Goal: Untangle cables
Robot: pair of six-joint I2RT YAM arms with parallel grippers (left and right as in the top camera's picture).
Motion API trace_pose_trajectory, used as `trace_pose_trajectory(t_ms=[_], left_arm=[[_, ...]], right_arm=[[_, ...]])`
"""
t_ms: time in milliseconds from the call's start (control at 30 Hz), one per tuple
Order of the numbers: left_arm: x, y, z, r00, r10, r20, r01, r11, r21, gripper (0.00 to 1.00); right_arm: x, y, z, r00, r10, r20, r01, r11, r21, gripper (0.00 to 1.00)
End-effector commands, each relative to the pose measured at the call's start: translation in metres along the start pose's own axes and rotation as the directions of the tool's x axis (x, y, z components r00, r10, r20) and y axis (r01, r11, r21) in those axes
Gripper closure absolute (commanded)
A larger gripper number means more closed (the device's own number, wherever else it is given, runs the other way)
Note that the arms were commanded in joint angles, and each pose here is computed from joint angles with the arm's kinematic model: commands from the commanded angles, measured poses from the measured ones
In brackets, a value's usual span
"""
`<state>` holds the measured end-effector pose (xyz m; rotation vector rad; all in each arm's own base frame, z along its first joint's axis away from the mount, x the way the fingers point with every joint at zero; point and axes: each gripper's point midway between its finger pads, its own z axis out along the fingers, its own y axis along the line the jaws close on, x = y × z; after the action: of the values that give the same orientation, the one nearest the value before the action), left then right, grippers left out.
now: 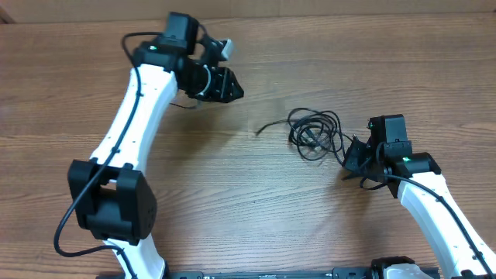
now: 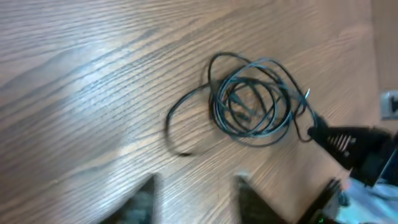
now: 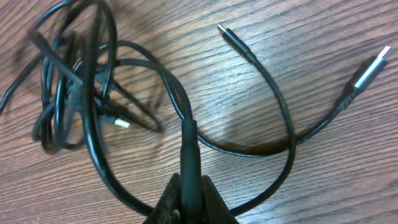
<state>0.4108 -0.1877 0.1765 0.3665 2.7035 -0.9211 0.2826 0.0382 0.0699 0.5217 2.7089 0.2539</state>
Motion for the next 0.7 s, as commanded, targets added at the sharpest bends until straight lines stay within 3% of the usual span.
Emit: trace_pose_trajectory(t_ms=[0, 167, 300, 533, 667], left_arm=[[0.006, -0.012, 0.008, 0.999, -0.025, -0.040, 0.028, 0.998, 0.057, 0.30], [0.013, -0.028, 0.030, 0.996, 0.025, -0.081, -0.019, 0.997, 0.071, 0.30], [0.012, -0.045, 0.061, 0.991, 0.102, -0.081, -0.099, 0.994, 0.048, 0.36], [0.005, -0.040, 0.113, 0.997, 0.059, -0.043, -0.064, 0.988, -0.140, 0.36], [0.008, -0.042, 0.147, 0.998, 0.037, -0.046, -0.043, 0.989, -0.144, 0.37]], right_arm=[[0.000, -0.002, 0.001, 1.000, 0.003, 0.002, -0.003, 1.000, 0.006, 0.96], [0.000, -0.002, 0.001, 1.000, 0.004, 0.002, -0.004, 1.000, 0.005, 0.96], [0.000, -0.001, 0.001, 1.000, 0.004, 0.001, -0.004, 1.000, 0.003, 0.96], [0.001, -0.002, 0.001, 1.000, 0.004, -0.001, -0.004, 1.000, 0.003, 0.96], [0.001, -0.002, 0.001, 1.000, 0.004, -0.001, -0.004, 1.000, 0.004, 0.96]])
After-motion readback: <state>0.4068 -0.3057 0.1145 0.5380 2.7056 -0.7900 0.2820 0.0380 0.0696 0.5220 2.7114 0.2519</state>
